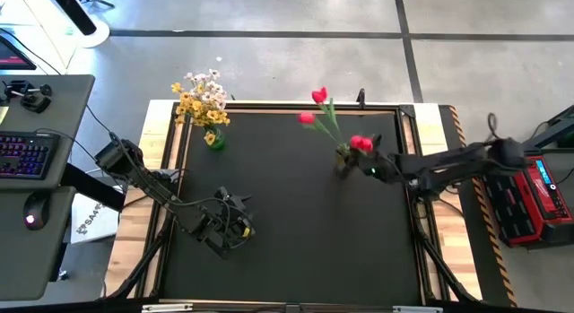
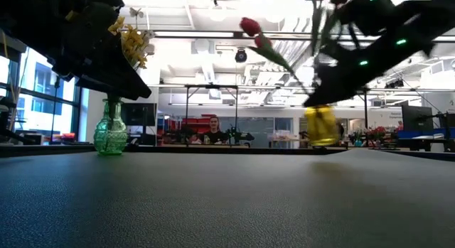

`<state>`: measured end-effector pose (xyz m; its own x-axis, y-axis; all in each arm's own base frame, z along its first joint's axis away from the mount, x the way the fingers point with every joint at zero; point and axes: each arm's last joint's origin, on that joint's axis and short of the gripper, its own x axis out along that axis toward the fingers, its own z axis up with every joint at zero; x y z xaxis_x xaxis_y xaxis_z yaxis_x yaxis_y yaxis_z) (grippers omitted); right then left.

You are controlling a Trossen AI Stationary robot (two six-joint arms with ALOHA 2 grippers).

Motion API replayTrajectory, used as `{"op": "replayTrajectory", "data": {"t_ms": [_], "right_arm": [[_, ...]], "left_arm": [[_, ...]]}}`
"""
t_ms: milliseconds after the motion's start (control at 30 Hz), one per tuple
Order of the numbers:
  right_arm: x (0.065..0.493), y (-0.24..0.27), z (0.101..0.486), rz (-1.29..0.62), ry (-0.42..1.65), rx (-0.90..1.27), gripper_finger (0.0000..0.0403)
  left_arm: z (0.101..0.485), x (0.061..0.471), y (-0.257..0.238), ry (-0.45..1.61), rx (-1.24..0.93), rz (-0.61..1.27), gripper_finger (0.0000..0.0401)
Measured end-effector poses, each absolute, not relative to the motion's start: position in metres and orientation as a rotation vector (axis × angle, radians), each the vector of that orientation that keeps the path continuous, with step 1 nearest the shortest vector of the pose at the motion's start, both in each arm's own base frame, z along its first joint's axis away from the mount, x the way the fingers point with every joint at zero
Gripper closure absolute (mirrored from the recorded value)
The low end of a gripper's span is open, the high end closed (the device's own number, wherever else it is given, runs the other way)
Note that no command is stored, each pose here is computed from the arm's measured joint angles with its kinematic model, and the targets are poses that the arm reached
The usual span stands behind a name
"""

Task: Sort flowers into vase by color
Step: Move the yellow vase to the center right of the table

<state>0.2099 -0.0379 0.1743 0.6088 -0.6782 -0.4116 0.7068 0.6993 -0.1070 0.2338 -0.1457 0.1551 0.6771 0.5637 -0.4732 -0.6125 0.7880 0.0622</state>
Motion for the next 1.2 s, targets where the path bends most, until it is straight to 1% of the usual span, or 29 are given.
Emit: {"op": "replayTrajectory", "data": {"t_ms": [133, 200, 300, 400, 533, 633, 767, 1000, 1200], "right_arm": [[0.181, -0.015, 0.171, -0.871, 0.499, 0.086, 0.0297], [0.167, -0.006, 0.167, -0.875, 0.467, 0.126, 0.0297], [0.155, 0.006, 0.165, -0.834, 0.395, 0.198, 0.0297], [0.149, 0.017, 0.167, -0.794, 0.361, 0.213, 0.0297], [0.143, 0.03, 0.169, -0.74, 0.372, 0.236, 0.0297], [0.134, 0.04, 0.163, -0.711, 0.41, 0.267, 0.0297], [0.122, 0.051, 0.155, -0.704, 0.411, 0.302, 0.0297], [0.117, 0.067, 0.147, -0.648, 0.406, 0.278, 0.0297], [0.114, 0.072, 0.14, -0.653, 0.41, 0.252, 0.0297]], "left_arm": [[0.155, 0.234, -0.146, 0.496, -0.104, 0.662, 0.0176], [0.155, 0.234, -0.146, 0.498, -0.099, 0.661, 0.0176], [0.155, 0.234, -0.146, 0.498, -0.096, 0.661, 0.0176], [0.155, 0.234, -0.146, 0.5, -0.089, 0.659, 0.0176], [0.155, 0.234, -0.146, 0.495, -0.103, 0.66, 0.0176], [0.156, 0.235, -0.147, 0.485, -0.117, 0.654, 0.0176], [0.156, 0.235, -0.147, 0.485, -0.115, 0.655, 0.0176], [0.156, 0.239, -0.141, 0.486, -0.11, 0.675, 0.0176], [0.156, 0.241, -0.138, 0.501, -0.124, 0.679, 0.0176]]}}
